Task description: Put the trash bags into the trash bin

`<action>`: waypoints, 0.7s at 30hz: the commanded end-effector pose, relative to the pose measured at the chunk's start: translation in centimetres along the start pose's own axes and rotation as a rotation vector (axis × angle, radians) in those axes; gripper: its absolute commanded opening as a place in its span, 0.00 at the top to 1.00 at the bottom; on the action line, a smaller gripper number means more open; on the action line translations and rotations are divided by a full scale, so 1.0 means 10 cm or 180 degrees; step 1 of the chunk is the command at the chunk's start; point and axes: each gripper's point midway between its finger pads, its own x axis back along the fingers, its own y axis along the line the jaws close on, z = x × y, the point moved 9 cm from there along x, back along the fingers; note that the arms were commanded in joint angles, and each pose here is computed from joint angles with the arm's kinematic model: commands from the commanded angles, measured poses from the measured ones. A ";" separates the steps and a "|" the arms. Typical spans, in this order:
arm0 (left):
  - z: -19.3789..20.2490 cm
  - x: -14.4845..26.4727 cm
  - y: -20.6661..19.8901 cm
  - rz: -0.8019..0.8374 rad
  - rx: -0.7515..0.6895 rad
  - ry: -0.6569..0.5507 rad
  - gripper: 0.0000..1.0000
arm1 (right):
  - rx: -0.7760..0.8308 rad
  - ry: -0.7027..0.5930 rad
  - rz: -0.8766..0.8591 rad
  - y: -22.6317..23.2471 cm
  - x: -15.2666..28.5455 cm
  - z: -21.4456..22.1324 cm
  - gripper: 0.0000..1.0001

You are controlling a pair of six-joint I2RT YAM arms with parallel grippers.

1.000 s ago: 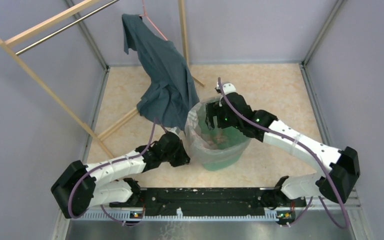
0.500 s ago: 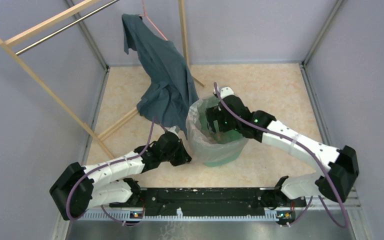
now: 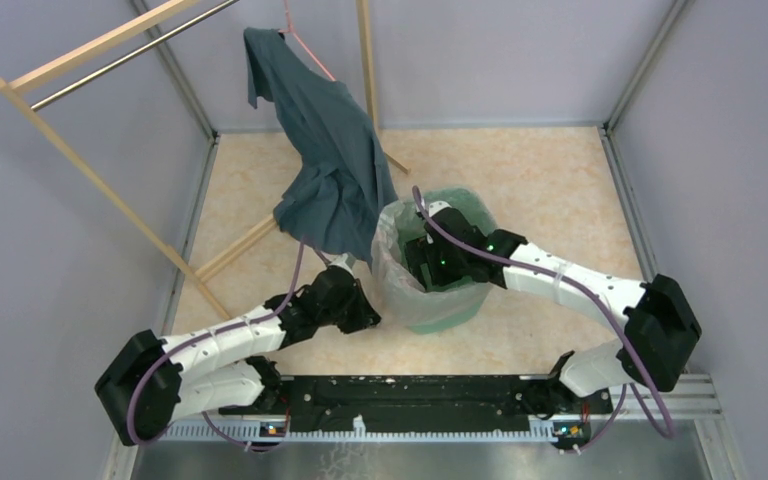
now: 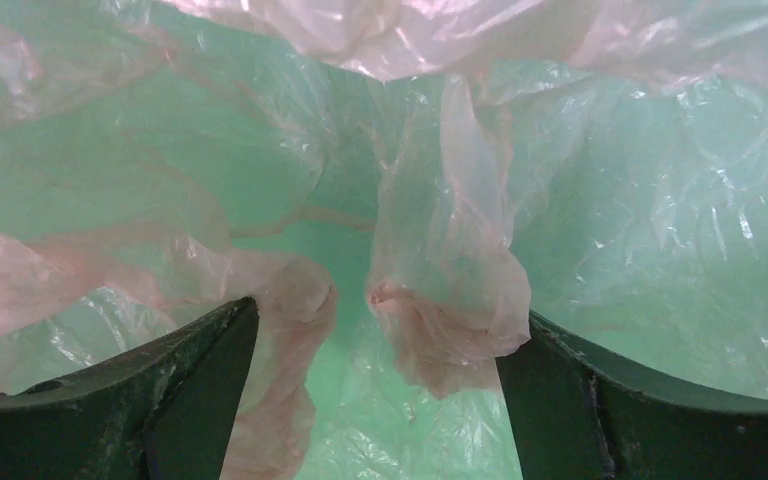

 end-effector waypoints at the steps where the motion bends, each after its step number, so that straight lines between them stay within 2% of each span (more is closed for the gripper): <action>1: -0.01 0.07 0.01 0.0019 0.0035 -0.0149 0.96 | -0.0070 0.0104 -0.0131 0.07 0.06 0.09 0.17; 5: -0.02 0.12 0.00 0.0042 0.0022 -0.0195 0.87 | -0.0084 0.0273 -0.0006 -0.01 0.03 0.25 0.19; 12: -0.01 0.24 0.05 -0.0031 -0.0002 -0.0225 0.82 | -0.0101 0.0284 0.0150 -0.10 0.11 0.35 0.19; 18: -0.02 0.42 0.09 -0.0073 -0.0024 -0.0402 0.62 | -0.0045 0.0045 0.0188 -0.05 0.20 0.08 0.19; 21: -0.02 0.56 0.12 -0.0172 -0.0087 -0.0434 0.47 | 0.0011 -0.0178 0.0155 0.01 0.36 -0.16 0.17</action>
